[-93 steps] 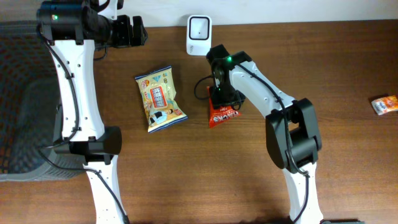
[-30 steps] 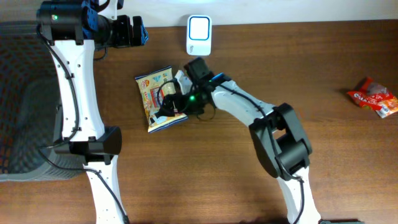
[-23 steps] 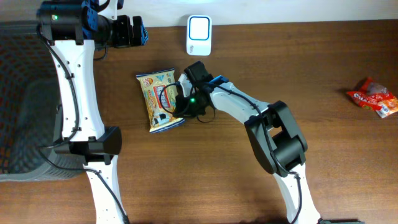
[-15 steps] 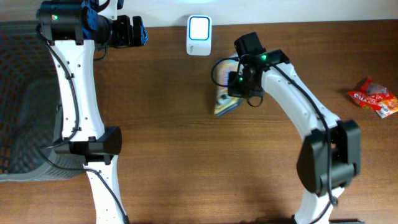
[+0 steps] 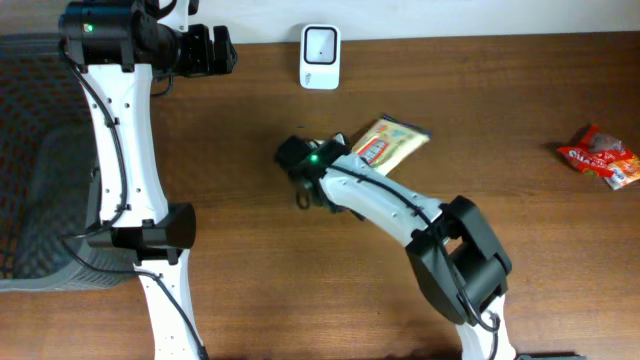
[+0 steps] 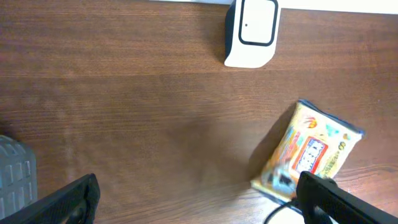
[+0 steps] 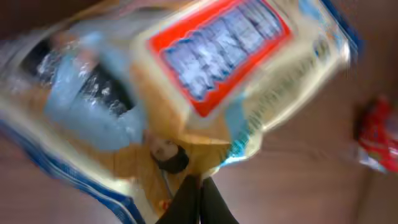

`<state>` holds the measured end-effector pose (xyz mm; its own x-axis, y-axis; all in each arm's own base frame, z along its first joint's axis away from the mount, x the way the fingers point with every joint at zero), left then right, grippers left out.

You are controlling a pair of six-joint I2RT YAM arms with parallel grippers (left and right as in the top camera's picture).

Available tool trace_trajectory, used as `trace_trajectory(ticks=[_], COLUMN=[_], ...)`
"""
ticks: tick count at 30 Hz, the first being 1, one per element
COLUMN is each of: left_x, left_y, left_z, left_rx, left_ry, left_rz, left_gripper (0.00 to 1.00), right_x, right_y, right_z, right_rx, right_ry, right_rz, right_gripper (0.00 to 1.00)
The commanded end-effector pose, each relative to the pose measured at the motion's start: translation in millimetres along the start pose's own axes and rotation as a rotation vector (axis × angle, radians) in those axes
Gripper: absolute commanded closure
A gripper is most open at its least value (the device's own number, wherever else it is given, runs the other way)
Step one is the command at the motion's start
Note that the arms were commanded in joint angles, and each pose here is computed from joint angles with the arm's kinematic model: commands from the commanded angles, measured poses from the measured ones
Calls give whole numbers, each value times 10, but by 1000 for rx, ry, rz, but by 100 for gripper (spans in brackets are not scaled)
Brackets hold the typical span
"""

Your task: Scan the item barcode

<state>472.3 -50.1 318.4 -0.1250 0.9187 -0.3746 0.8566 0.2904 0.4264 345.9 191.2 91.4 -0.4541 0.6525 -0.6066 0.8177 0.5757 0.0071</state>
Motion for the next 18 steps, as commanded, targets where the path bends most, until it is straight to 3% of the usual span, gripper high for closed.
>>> trace_trajectory(ticks=[1,2,4,6,7,11,14,15,18], left_x=[3,3,3,3,3,3,3,3,3], left_y=[13,13,13,13,13,13,13,13,13], left_z=[-66,-66,-66,-66,-66,-66,-66,-66,-66], left_rx=[-13,-13,-13,-13,-13,-13,-13,-13,-13], left_ry=[-8,-8,-8,-8,-8,-8,-8,-8,-8], left_rz=[10,10,10,10,10,10,10,10,10], left_gripper=[1,1,1,1,1,1,1,1,1], right_x=[-435,-534,-578,-420,-338,-343,-215,-168,-81], right_y=[-98,-109,-40,149,312,481,464,439,402], right_z=[-254,-287,-67,46,7,77,410,542,778], right_rx=[14,20,62,2,-114,-181,-122,-89,-38], right_ry=[-162,-133,93,418,593,440,253,224,168], right_rz=[181,260,355,232,106,105,153,172,146], right_gripper=[95,49,3,2,1,1,3,5,29])
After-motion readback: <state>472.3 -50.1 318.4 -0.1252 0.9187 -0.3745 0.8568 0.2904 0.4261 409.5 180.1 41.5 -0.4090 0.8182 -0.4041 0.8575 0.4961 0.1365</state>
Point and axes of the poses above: each gripper's point midway between its finger pads, its own z axis out along the fingers, its own x axis along the line the jaws close on, y = z × x, the point moved 3 cm from there along -z, back along the fingers, and after that the axes turned 15 degrees about -z, right-handed, at the moved point
